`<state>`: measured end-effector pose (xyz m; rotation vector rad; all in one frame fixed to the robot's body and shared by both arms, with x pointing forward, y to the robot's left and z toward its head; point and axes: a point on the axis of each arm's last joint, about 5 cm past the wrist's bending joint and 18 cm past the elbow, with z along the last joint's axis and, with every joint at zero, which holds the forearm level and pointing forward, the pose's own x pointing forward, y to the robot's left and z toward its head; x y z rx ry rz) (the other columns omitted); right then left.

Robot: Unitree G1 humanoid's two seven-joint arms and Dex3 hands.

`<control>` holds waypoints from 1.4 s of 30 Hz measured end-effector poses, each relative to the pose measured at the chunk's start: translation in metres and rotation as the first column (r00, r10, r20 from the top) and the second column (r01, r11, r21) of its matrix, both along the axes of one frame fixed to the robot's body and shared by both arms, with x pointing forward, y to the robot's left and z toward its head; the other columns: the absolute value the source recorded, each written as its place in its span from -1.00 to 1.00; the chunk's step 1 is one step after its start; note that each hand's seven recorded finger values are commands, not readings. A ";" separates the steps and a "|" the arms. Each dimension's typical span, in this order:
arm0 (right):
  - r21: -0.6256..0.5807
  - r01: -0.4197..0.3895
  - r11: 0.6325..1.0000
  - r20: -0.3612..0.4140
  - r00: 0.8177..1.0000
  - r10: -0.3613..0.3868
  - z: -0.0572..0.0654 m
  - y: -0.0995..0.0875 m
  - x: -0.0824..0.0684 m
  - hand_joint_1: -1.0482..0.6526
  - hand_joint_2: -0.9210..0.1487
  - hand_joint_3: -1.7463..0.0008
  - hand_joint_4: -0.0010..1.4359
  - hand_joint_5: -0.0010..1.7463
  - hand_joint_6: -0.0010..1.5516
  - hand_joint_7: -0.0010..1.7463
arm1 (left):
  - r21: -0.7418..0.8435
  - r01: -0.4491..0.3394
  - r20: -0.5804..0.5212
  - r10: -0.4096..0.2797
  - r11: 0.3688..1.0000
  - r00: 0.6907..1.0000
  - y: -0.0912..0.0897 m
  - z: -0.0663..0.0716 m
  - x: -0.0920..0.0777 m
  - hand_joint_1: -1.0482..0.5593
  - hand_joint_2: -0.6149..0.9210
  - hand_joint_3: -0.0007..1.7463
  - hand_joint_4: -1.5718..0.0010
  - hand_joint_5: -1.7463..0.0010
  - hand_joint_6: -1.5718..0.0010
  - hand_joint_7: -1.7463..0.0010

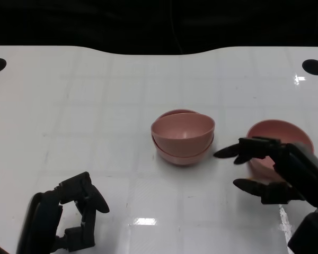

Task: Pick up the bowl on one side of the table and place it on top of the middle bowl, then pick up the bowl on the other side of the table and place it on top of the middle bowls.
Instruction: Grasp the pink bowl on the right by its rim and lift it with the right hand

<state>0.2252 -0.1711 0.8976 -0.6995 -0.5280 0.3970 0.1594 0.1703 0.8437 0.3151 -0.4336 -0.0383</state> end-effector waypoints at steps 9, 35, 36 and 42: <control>-0.222 0.174 0.959 0.051 0.985 -0.167 0.017 0.000 -0.005 -0.27 -0.74 0.99 -0.77 -0.25 -0.59 -0.82 | 0.007 -0.001 -0.006 0.001 1.000 1.000 0.001 -0.001 0.000 0.34 0.18 0.77 -0.14 -0.97 -0.09 -0.73; -0.734 0.294 0.612 -0.019 0.892 -0.451 0.033 0.015 0.010 -0.34 -0.84 0.99 -0.52 -0.74 -0.53 -0.99 | 0.019 0.004 -0.005 -0.004 1.000 1.000 0.002 0.000 -0.001 0.34 0.19 0.76 -0.13 -0.98 -0.07 -0.74; -0.737 0.284 0.613 -0.033 0.891 -0.452 0.031 0.015 0.013 -0.33 -0.85 1.00 -0.50 -0.76 -0.52 -0.99 | 0.019 0.004 -0.005 -0.004 1.000 1.000 0.002 0.000 0.000 0.34 0.19 0.76 -0.14 -0.98 -0.06 -0.74; -0.768 0.222 0.601 -0.096 0.888 -0.450 0.017 0.016 0.022 -0.23 -0.98 0.98 0.00 -0.77 -0.28 -0.95 | 0.021 0.007 -0.004 -0.007 1.000 1.000 0.002 0.000 0.000 0.31 0.18 0.77 -0.13 -0.99 -0.06 -0.75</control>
